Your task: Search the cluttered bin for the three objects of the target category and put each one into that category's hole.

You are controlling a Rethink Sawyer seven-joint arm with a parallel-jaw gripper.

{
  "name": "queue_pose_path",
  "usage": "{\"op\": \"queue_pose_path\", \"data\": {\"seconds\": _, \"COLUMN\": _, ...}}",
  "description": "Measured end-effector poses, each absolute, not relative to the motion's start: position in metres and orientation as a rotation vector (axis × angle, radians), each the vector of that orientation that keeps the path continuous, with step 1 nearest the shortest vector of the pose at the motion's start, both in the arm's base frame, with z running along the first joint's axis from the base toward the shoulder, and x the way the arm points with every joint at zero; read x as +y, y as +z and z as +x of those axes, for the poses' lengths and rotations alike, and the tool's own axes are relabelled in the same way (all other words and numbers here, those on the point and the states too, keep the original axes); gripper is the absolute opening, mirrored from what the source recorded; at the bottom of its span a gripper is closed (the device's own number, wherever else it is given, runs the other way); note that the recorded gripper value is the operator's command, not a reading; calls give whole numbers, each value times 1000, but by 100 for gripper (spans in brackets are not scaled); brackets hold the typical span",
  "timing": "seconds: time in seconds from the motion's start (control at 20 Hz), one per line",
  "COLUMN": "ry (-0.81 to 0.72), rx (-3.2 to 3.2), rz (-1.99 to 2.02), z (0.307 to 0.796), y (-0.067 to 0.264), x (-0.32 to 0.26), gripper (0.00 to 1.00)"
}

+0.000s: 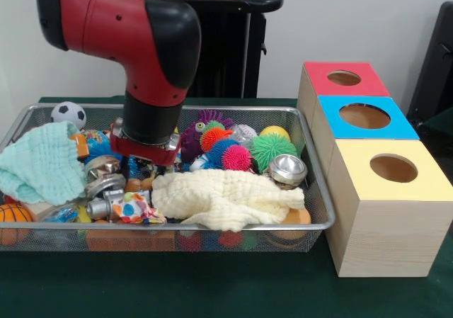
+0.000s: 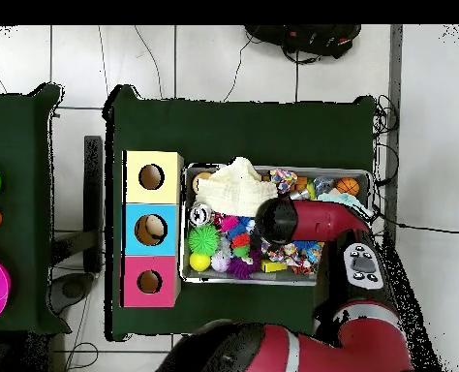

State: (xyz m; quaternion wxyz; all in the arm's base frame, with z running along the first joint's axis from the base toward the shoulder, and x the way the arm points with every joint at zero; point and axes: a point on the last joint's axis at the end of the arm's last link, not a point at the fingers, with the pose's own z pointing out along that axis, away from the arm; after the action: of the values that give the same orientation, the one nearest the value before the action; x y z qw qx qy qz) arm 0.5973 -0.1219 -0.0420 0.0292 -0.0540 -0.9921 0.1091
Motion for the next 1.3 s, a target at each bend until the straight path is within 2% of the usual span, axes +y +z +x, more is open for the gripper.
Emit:
{"op": "queue_pose_path", "data": {"seconds": 0.2, "ry": 297, "rx": -3076, "rz": -175, "z": 594, "y": -48, "x": -125, "gripper": 100}}
{"op": "queue_pose_path", "data": {"seconds": 0.85, "ry": 335, "rx": -3087, "rz": -65, "z": 594, "y": -47, "x": -114, "gripper": 100}}
{"op": "queue_pose_path", "data": {"seconds": 0.9, "ry": 336, "rx": -3086, "rz": -60, "z": 594, "y": -47, "x": -114, "gripper": 0}}
{"op": "queue_pose_path", "data": {"seconds": 1.3, "ry": 339, "rx": -3090, "rz": -55, "z": 595, "y": -45, "x": -112, "gripper": 0}}
